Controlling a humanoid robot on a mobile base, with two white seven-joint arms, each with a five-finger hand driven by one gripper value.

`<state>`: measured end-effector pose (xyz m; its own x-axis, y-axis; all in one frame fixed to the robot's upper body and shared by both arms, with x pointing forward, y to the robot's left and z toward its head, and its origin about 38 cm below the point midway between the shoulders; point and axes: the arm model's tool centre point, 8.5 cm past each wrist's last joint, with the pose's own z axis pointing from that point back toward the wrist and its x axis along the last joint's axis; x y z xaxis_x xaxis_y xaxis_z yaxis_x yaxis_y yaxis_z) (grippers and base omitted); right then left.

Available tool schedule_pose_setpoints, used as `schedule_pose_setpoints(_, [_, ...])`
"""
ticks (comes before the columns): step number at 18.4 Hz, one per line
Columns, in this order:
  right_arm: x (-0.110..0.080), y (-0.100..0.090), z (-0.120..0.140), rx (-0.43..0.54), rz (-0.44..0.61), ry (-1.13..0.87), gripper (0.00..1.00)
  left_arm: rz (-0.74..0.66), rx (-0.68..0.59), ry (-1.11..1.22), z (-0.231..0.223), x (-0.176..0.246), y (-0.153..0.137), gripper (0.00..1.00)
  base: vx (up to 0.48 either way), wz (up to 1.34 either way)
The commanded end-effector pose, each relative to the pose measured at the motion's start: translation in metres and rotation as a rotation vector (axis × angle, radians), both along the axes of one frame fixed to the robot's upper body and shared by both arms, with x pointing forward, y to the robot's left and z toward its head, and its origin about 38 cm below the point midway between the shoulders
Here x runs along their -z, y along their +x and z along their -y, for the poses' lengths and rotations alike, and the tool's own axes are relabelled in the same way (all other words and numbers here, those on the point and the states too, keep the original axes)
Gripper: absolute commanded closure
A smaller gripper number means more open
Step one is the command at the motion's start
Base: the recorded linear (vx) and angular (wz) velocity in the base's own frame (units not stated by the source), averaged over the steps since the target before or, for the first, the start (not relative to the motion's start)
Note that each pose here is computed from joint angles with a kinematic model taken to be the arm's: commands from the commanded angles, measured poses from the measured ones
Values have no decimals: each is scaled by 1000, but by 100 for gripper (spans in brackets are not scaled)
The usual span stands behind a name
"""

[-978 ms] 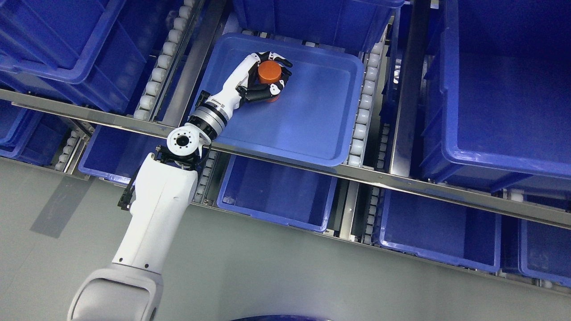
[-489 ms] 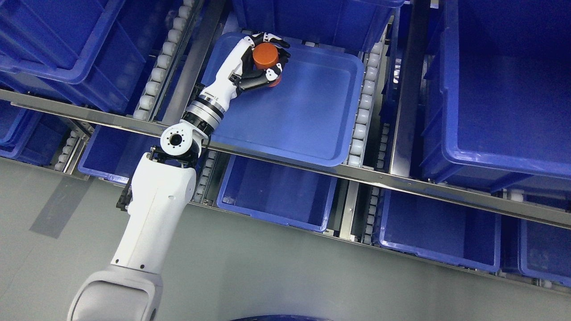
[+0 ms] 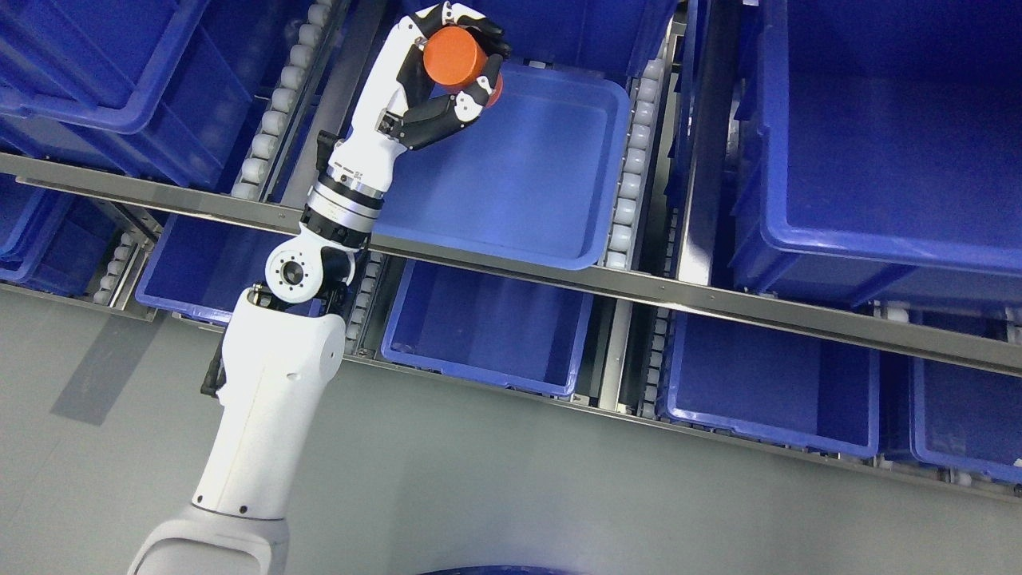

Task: Grab orange capacitor from left shelf to right desk
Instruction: 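Lift the orange capacitor up out of the blue bin with the left hand, then carry the capacitor in the left hand while turning toward the steel table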

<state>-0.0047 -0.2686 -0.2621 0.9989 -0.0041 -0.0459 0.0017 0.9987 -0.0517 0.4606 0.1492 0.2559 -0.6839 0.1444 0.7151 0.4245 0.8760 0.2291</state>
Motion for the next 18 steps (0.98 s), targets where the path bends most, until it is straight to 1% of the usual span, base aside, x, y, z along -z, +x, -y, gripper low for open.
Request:
schedule_pose_setpoints(1, [0, 11, 12, 7, 35, -21, 0, 145, 5, -32, -9, -30, -32, 99, -158, -104])
schedule_pose_setpoints(6, [0, 11, 12, 7, 35, -21, 0, 146, -2, -38, -10, -31, -31, 99, -207, -254])
schedule_pose_setpoints(13, [0, 12, 12, 7, 38, -21, 0, 157, -1, -41, -9, -37, -30, 99, -247, -855])
schedule_pose_setpoints(18, [0, 11, 12, 7, 36, -21, 0, 149, 21, -28, -1, -36, -30, 99, -115, -893])
